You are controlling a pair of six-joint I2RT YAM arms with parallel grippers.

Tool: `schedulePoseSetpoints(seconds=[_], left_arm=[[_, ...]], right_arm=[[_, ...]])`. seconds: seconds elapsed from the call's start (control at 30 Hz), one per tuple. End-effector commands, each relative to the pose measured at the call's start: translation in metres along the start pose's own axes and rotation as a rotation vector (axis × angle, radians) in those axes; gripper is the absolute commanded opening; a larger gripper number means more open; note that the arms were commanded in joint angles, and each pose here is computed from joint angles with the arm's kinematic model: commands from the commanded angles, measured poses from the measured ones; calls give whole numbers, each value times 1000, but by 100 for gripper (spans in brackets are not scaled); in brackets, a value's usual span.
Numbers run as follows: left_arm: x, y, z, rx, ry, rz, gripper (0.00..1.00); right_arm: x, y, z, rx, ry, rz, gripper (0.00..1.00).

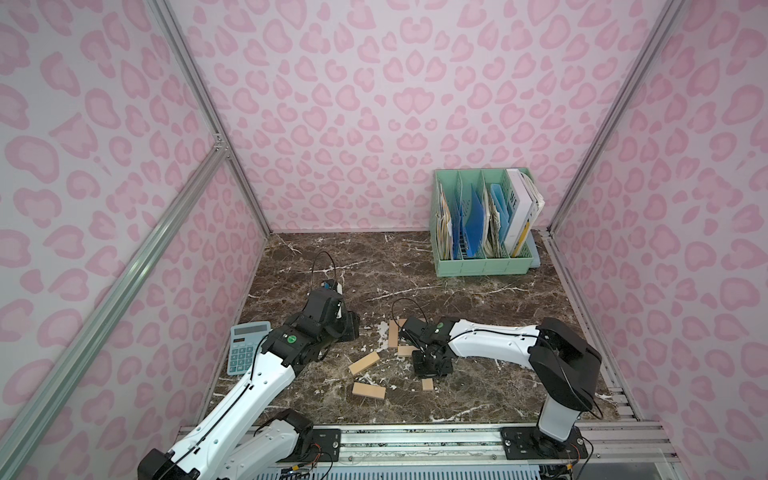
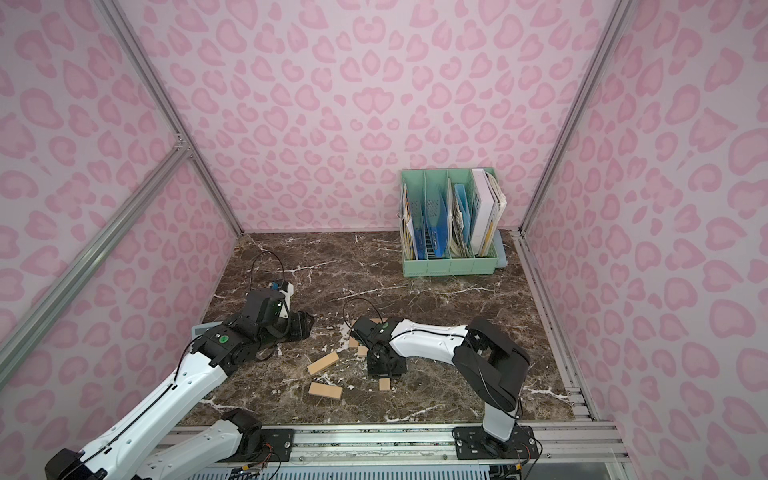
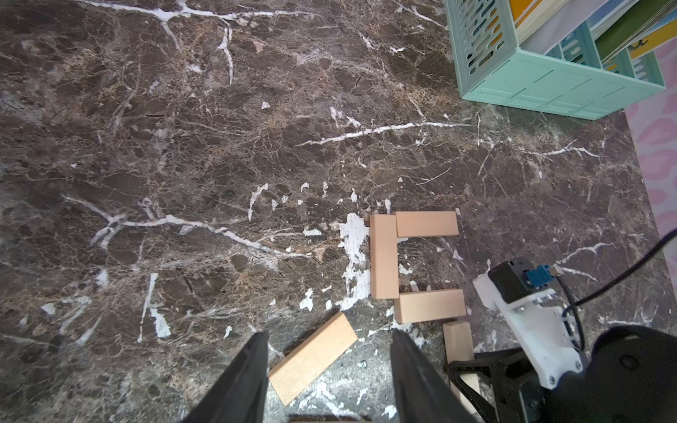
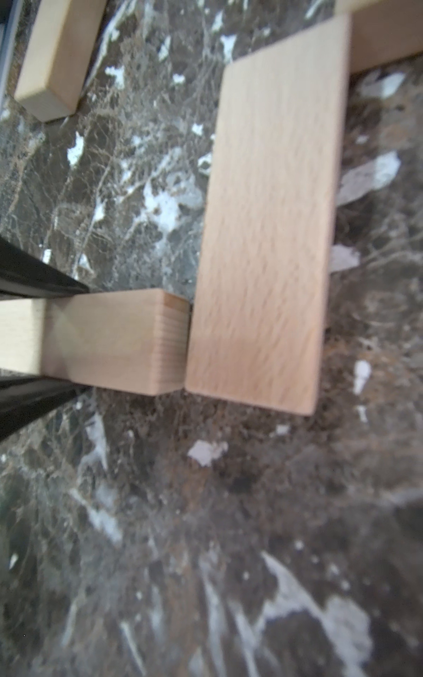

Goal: Assemble the number 6 with building blocks
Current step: Assemble the building block at the center of the board.

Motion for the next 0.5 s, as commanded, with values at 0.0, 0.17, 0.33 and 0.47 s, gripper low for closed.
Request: schedulePoseSetpoints(seconds=[0.0,0.17,0.33,0.47], left_arm=[[-1,-3,-1,14,1,-9,57],[0,-1,-1,15,0,-5,57],[0,-1,-2,15,4,-4,57],[1,-1,-3,14,5,-4,57]], right_arm=[[0,-1,0,-2,10,1,11],[1,-1,1,-6,12,1,12],[0,-5,1,-9,13,-2,13],[1,-4,0,-9,16,3,15]])
Point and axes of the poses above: each gripper's point midway between its finger pads, its own x axis out along the fingers, its own z axis along the line the jaws close on, y = z × x, the point moved 3 cm from there along -x, back along the fingers, and after that the axes turned 6 degrees about -x, right-handed, at the moved point
